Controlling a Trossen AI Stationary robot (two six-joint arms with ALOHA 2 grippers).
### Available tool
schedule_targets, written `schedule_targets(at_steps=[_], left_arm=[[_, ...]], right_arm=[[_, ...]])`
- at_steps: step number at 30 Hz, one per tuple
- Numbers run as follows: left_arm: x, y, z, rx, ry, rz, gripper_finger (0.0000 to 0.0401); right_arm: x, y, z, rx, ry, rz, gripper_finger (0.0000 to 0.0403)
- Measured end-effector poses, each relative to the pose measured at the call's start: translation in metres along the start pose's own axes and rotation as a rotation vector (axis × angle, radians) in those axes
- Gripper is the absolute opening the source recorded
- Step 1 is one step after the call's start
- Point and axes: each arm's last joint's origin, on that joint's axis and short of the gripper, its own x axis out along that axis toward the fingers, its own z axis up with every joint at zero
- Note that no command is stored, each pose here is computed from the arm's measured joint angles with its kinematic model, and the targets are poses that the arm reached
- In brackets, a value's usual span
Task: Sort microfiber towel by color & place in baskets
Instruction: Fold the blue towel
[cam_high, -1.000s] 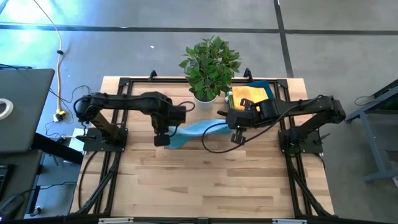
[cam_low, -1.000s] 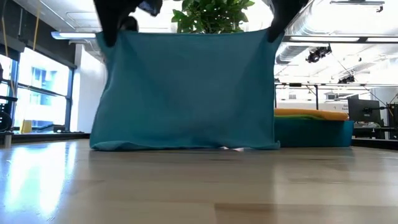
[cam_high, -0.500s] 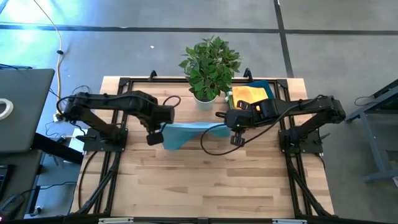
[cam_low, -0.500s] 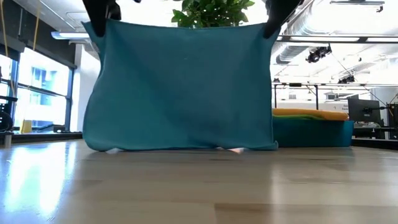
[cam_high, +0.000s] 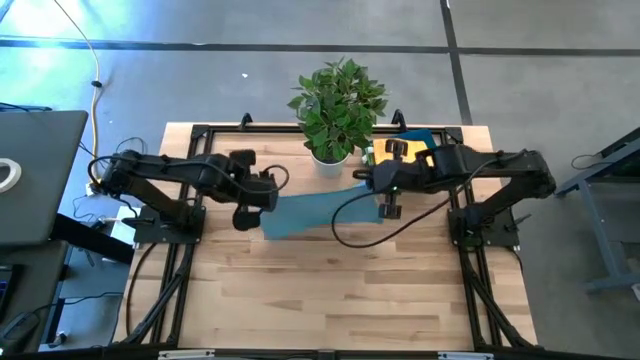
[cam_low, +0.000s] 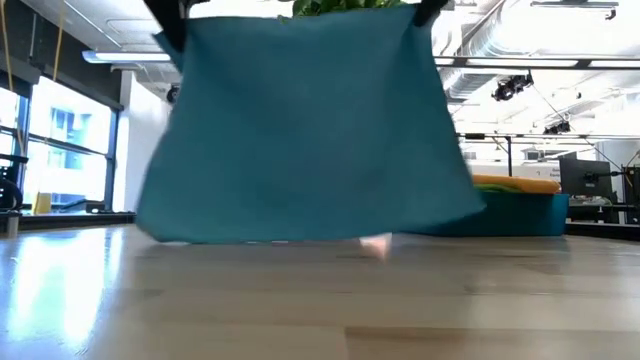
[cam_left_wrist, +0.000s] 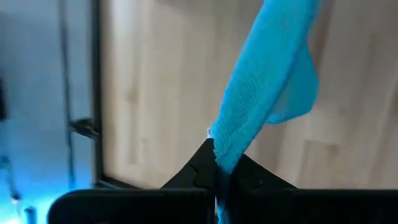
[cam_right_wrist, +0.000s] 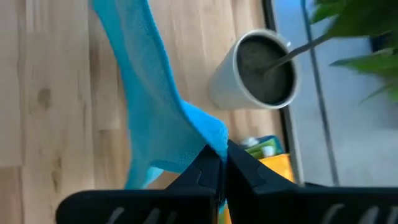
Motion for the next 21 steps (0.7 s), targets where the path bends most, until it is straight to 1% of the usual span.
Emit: schedule_targets(at_steps=[4,7,10,12,13,15,18,21], left_arm=[[-0.013,0.013,0.004,0.033,-0.066,0.095,0.0],[-0.023,0.024,0.006,0.029,-0.111,0.166,0.0],[-0.027,0.032,0.007,0.004,-0.124,0.186,0.0],[-0.026,0.035,0.007,-0.004,-0.117,0.188,0.0],[-0.025,0.036,0.007,-0.008,-0.115,0.182,0.0],[-0.024,0.035,0.009,-0.014,-0.107,0.171,0.0],[-0.018,0.027,0.015,-0.048,-0.093,0.147,0.0],[-0.014,0.016,0.019,-0.105,-0.077,0.078,0.0]], right_arm=[[-0.011,-0.006,0.002,-0.033,-0.016,-0.016,0.0],[-0.011,-0.007,0.0,-0.108,0.008,-0.025,0.0],[-0.008,-0.008,-0.001,-0.178,0.046,-0.126,0.0],[-0.009,-0.011,-0.001,-0.191,0.055,-0.207,0.0],[-0.009,-0.012,-0.001,-0.186,0.053,-0.227,0.0],[-0.009,-0.012,-0.001,-0.148,0.048,-0.222,0.0],[-0.004,-0.007,-0.001,-0.034,0.037,-0.137,0.0],[0.017,0.007,-0.007,0.022,0.081,-0.093,0.0]])
